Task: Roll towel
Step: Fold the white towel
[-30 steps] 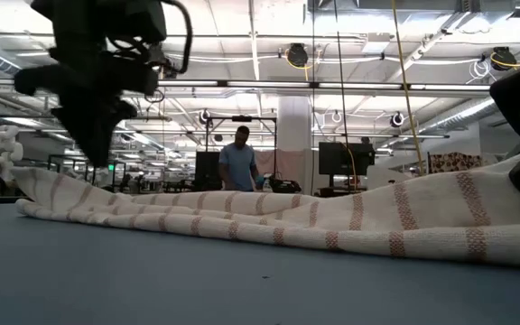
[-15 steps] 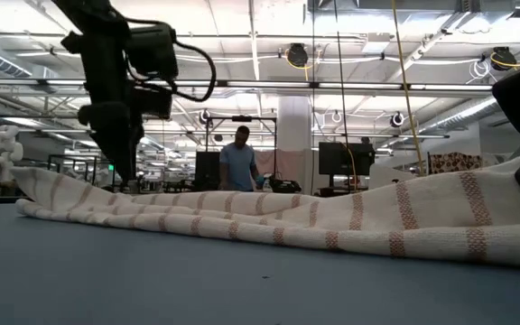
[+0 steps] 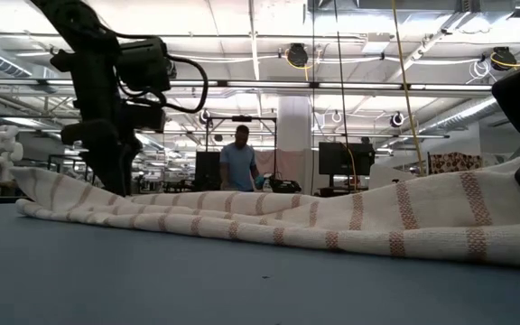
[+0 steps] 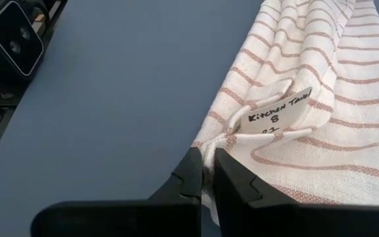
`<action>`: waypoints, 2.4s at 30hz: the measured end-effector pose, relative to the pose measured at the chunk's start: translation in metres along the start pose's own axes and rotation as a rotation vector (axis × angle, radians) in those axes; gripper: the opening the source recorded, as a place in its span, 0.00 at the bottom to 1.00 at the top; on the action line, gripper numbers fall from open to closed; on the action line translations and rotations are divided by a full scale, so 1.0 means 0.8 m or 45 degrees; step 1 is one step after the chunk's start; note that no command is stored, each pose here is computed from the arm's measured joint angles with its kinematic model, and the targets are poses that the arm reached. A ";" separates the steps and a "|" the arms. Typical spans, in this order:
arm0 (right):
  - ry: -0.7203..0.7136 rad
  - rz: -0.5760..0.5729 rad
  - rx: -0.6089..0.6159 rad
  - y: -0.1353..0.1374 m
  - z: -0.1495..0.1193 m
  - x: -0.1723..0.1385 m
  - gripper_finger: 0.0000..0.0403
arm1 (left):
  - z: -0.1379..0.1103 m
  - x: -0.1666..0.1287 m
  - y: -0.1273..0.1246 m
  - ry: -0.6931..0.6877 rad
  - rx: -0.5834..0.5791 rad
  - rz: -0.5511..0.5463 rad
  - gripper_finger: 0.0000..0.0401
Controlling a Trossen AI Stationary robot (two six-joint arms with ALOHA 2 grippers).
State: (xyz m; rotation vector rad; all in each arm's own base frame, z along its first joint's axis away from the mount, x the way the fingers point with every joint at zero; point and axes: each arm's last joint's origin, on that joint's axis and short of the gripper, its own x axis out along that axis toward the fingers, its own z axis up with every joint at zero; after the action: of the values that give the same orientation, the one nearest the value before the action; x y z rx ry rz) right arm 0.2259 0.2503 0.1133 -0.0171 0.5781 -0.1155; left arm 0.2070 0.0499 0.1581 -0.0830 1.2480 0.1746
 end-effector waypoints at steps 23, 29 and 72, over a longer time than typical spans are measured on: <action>-0.001 -0.001 0.004 0.000 0.000 0.000 0.02 | 0.001 0.000 0.002 -0.008 -0.101 0.057 0.23; -0.001 -0.001 0.002 0.000 0.000 0.000 0.02 | 0.003 0.001 0.002 -0.030 -0.103 0.058 0.42; 0.000 -0.002 0.006 0.000 0.000 0.000 0.02 | 0.003 0.016 -0.033 0.027 0.073 0.174 0.07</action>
State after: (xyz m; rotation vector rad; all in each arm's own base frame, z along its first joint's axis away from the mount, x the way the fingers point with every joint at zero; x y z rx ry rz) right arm 0.2260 0.2503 0.1132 -0.0127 0.5775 -0.1183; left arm 0.2180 0.0251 0.1463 0.0501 1.2797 0.2562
